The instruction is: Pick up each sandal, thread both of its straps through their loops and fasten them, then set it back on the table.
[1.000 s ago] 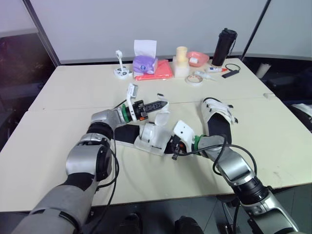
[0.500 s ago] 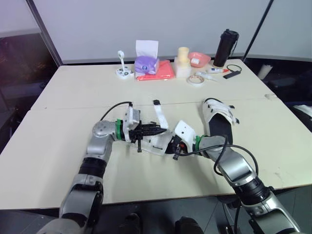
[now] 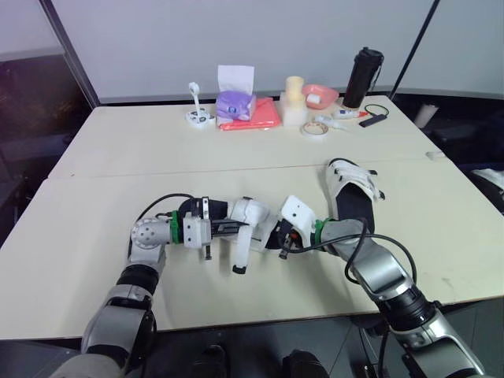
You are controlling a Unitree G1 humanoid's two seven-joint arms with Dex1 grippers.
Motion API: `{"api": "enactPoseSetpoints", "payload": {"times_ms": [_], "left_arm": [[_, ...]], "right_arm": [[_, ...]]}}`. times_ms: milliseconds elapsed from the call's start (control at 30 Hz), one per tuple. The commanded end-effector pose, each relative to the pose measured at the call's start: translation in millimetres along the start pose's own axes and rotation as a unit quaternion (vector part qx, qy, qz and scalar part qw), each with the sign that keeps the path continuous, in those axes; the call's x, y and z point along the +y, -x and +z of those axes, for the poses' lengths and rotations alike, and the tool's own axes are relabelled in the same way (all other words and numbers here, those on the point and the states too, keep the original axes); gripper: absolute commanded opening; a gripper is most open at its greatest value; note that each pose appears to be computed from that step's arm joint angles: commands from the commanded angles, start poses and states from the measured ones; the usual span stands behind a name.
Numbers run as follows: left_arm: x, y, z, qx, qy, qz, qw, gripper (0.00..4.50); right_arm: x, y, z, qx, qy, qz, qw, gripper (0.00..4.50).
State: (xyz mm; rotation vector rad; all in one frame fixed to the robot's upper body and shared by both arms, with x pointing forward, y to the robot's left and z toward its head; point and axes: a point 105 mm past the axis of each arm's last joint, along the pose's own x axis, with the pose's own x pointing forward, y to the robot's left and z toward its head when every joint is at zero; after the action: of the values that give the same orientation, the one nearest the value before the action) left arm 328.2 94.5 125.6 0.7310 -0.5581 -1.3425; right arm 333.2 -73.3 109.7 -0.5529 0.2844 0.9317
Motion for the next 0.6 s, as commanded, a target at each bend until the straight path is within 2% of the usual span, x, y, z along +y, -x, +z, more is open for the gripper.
{"api": "enactPoseSetpoints", "payload": {"times_ms": [33, 67, 100, 133, 367, 433, 600], "left_arm": [[0, -2, 0, 0.007, -0.012, -0.031, 0.999, 0.02], [-1, -1, -2, 0.011, -0.004, -0.038, 0.999, 0.02], [-1, -1, -3, 0.015, 0.002, -0.039, 0.999, 0.54], [-1, 0, -4, 0.019, 0.007, -0.04, 0.999, 0.85], [0, 11, 1, 0.024, 0.043, -0.06, 0.997, 4.33], [0, 19, 3, 0.033, 0.065, -0.075, 0.994, 4.42], [22, 43, 7, 0.059, 0.141, -0.047, 0.987, 4.42]], "right_arm": [[4, -3, 1, 0.001, 0.005, 0.013, 1.0, 0.0], [4, -3, 1, 0.001, 0.006, 0.013, 1.0, 0.0], [4, -3, 1, 0.001, 0.006, 0.013, 1.0, 0.0], [4, -3, 1, 0.002, 0.006, 0.014, 1.0, 0.0], [4, -5, 2, 0.0, 0.009, 0.017, 1.0, 0.0], [4, -5, 2, -0.001, 0.01, 0.017, 1.0, 0.0], [4, -5, 2, -0.001, 0.011, 0.017, 1.0, 0.0]]}}
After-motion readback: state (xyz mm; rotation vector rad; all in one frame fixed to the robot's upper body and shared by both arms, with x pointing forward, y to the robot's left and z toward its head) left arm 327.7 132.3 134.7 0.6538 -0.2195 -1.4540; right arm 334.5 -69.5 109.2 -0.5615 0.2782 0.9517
